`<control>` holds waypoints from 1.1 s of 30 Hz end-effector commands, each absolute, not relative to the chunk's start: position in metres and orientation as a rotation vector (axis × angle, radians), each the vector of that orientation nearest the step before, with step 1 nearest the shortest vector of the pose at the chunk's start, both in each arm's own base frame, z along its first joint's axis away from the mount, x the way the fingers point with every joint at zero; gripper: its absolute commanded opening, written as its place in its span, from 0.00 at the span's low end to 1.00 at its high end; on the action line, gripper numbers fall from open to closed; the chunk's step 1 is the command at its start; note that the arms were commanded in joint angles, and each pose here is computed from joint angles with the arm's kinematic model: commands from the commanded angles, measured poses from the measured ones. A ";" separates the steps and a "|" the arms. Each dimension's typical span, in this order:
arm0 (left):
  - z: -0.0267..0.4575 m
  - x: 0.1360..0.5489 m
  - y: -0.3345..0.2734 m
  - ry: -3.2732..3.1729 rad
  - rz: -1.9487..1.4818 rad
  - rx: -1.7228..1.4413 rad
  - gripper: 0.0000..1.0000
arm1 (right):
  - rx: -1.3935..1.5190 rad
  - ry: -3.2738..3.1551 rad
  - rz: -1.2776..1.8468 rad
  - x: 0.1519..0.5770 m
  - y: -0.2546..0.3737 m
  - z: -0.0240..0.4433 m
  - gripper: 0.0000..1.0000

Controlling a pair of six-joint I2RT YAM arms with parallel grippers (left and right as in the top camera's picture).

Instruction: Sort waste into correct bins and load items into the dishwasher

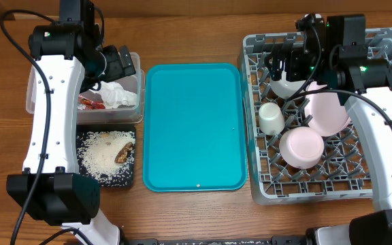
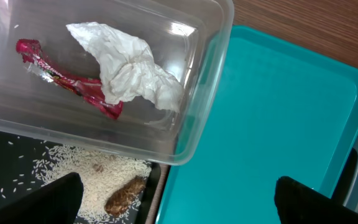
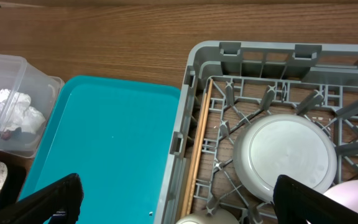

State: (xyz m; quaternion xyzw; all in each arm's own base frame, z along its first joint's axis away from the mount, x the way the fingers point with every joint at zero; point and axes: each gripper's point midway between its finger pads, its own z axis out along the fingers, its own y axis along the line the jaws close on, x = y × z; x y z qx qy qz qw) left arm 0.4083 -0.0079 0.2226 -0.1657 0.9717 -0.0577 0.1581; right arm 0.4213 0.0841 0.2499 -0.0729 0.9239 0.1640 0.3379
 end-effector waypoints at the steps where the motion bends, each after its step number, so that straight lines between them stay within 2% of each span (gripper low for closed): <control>1: 0.224 0.407 -0.006 2.771 -0.153 -0.490 1.00 | -0.196 2.383 0.445 0.423 0.088 0.259 1.00; 25: 0.224 0.407 -0.006 2.771 -0.153 -0.490 1.00 | -0.196 2.388 0.447 0.422 0.088 0.258 1.00; 33: 0.224 0.407 -0.006 2.771 -0.153 -0.490 1.00 | -0.200 2.356 0.442 0.416 0.088 0.271 1.00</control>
